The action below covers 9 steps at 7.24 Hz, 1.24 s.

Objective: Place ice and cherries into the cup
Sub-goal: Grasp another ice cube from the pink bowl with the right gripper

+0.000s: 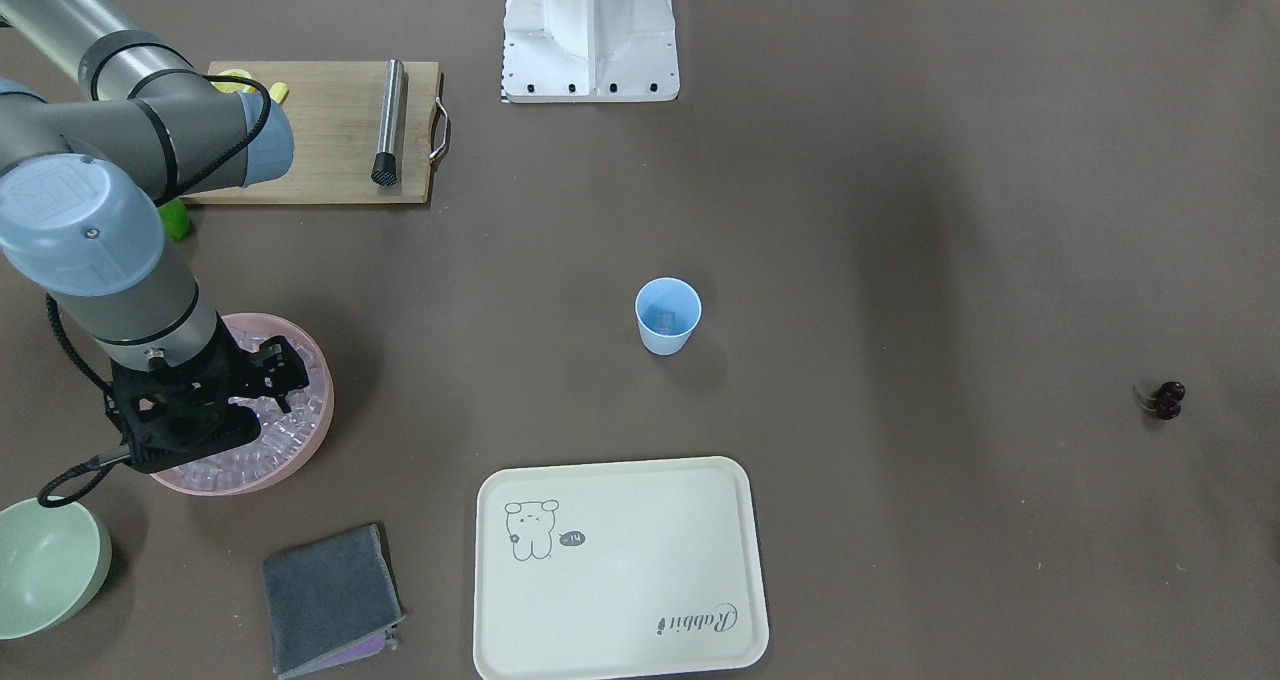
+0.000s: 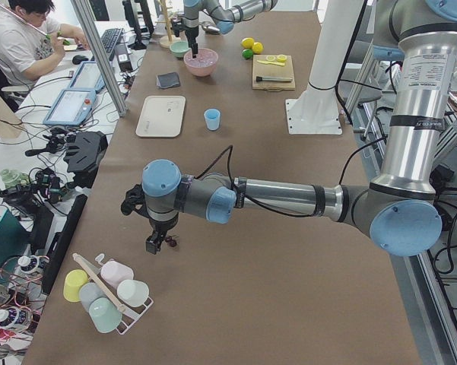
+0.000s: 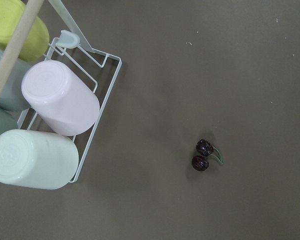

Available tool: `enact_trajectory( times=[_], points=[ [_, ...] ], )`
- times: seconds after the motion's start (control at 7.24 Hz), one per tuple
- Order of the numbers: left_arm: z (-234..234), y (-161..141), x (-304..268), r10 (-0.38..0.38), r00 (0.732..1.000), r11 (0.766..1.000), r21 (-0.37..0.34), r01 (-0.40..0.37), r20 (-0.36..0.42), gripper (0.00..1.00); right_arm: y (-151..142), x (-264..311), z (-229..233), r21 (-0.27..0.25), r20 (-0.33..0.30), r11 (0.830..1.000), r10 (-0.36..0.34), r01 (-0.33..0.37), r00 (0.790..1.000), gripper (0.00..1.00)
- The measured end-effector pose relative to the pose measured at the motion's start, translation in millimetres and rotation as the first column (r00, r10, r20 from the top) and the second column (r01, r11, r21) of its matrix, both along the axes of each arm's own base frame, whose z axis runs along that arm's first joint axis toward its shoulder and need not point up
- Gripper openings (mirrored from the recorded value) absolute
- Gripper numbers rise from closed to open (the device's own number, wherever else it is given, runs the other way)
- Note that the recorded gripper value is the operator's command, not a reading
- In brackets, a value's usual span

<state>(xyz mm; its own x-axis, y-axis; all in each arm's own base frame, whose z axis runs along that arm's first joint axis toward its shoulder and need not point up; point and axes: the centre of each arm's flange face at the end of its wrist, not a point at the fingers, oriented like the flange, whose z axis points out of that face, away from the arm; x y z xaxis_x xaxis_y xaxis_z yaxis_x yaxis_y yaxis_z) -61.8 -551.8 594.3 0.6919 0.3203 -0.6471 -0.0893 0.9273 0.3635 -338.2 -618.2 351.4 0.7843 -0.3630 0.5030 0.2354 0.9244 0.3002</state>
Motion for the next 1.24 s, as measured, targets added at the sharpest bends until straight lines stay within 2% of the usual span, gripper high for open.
enact_trajectory(
  times=[0.55,1.24],
  points=[
    [1.0,0.4,0.0,0.000,1.000,1.000,0.007,0.000,0.000,0.98,22.3,-5.4,46.7,0.025,-0.034,0.998,-0.060,0.061,0.998,0.79],
    [1.5,0.6,0.0,0.000,1.000,1.000,0.007,0.000,0.000,0.98,34.7,-25.0,52.0,0.023,-0.041,0.996,-0.088,0.089,0.995,0.80]
  ],
)
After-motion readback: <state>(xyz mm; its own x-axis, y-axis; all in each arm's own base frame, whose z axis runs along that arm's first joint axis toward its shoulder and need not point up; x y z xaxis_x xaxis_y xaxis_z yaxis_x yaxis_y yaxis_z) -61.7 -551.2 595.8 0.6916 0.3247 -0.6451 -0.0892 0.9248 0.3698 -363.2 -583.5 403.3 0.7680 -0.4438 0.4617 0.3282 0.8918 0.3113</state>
